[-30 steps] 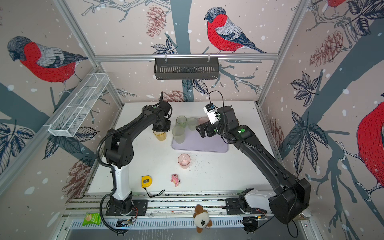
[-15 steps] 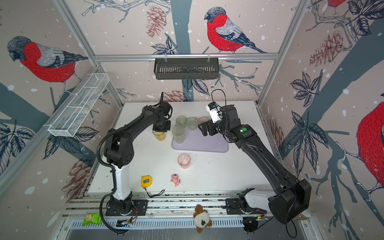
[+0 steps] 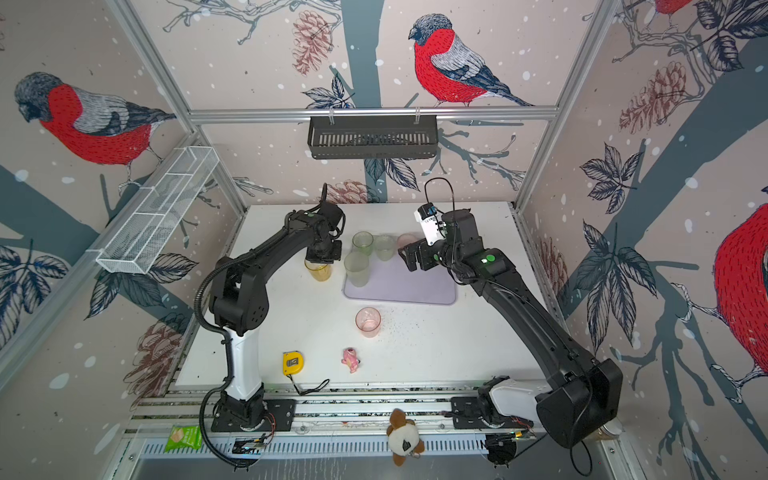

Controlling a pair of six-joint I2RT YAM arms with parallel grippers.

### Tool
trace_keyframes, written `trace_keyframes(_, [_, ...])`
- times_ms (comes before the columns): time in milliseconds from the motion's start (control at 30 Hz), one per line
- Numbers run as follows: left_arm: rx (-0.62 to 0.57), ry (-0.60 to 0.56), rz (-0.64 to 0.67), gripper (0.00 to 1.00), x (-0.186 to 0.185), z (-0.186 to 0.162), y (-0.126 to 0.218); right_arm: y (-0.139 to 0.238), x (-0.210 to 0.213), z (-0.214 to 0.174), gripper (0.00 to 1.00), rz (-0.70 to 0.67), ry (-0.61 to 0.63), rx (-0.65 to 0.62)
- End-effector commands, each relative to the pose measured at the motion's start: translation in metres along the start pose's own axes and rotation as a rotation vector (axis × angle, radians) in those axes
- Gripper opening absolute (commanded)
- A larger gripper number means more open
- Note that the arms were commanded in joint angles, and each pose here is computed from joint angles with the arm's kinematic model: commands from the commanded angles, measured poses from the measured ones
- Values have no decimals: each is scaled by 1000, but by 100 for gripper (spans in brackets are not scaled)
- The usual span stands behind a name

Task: Place the glasses into the tray
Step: 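Lower the left gripper into the amber cup and close on its rim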

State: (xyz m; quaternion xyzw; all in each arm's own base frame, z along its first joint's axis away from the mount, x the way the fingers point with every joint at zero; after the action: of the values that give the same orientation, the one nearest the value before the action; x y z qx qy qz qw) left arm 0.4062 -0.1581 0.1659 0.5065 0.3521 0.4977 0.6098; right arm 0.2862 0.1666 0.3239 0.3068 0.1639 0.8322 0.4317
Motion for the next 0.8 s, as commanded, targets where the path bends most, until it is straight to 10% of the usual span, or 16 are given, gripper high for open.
trace_keyframes(0, [10,-5,7,13,1,-3,0,3,3,6,99,7,17,-18])
trace_keyframes(767, [23,-7,18,0,3,-13,2,7,1,9,99,-2,22,-28])
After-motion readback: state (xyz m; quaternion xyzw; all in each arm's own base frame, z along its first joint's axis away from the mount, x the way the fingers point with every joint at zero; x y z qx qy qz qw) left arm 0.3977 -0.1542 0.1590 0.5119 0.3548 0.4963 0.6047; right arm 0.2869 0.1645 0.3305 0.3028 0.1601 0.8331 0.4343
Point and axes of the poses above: each gripper's point midway between its finger pads, its own y axis back along the fingers, its own x axis along the line the jaws close on, z = x × y, the point moved 7 cm from there along y, back along the fingers, and after that the axes turned 15 degrees about -y, right-handed, at the moved point
